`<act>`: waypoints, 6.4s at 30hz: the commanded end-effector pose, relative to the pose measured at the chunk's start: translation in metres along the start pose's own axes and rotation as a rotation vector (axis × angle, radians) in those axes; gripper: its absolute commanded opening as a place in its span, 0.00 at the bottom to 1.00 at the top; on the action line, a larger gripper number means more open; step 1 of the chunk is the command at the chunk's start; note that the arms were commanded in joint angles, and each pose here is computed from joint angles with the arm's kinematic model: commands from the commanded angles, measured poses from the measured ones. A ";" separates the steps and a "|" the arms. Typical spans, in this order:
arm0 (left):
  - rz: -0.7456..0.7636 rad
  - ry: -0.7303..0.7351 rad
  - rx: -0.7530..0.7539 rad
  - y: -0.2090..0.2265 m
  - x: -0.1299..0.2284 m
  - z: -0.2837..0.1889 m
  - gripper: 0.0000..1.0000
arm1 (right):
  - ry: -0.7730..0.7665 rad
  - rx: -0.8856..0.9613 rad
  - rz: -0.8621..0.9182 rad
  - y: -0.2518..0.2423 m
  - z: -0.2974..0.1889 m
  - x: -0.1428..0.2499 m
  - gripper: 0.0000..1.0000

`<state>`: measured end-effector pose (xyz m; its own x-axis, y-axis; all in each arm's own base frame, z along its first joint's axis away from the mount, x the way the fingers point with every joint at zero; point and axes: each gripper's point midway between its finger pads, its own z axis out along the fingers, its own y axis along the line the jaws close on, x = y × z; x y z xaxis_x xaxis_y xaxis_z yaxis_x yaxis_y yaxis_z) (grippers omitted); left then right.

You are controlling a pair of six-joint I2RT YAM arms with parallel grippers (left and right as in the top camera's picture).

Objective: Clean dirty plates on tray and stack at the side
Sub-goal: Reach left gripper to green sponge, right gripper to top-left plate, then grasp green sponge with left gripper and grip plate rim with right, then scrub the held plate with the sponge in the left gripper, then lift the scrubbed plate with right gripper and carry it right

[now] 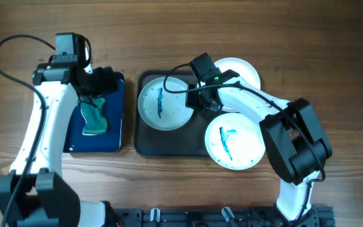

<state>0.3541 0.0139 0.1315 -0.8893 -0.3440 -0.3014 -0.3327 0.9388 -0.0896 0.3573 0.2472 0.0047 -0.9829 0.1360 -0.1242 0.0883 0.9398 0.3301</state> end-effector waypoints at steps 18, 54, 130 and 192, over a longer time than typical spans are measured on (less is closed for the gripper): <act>-0.059 0.101 -0.214 0.070 0.068 0.102 0.64 | -0.017 -0.021 0.004 0.005 0.005 -0.009 0.04; 0.330 0.338 0.237 -0.161 0.133 0.131 0.04 | 0.021 -0.082 -0.039 0.013 0.003 -0.004 0.04; 0.017 0.372 -0.074 -0.148 0.129 0.116 0.04 | 0.104 -0.140 0.041 -0.004 0.008 -0.006 0.04; -0.169 -0.019 0.104 -0.090 -0.037 -0.027 0.04 | -1.112 1.092 -0.694 0.062 -0.281 0.016 0.04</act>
<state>0.4070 -0.0553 0.1729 -0.8064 -0.5197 -0.2821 -0.4686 0.8527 -0.2310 0.3039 0.2246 0.2641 -0.3673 -0.6597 -0.6557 0.1850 0.6390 -0.7466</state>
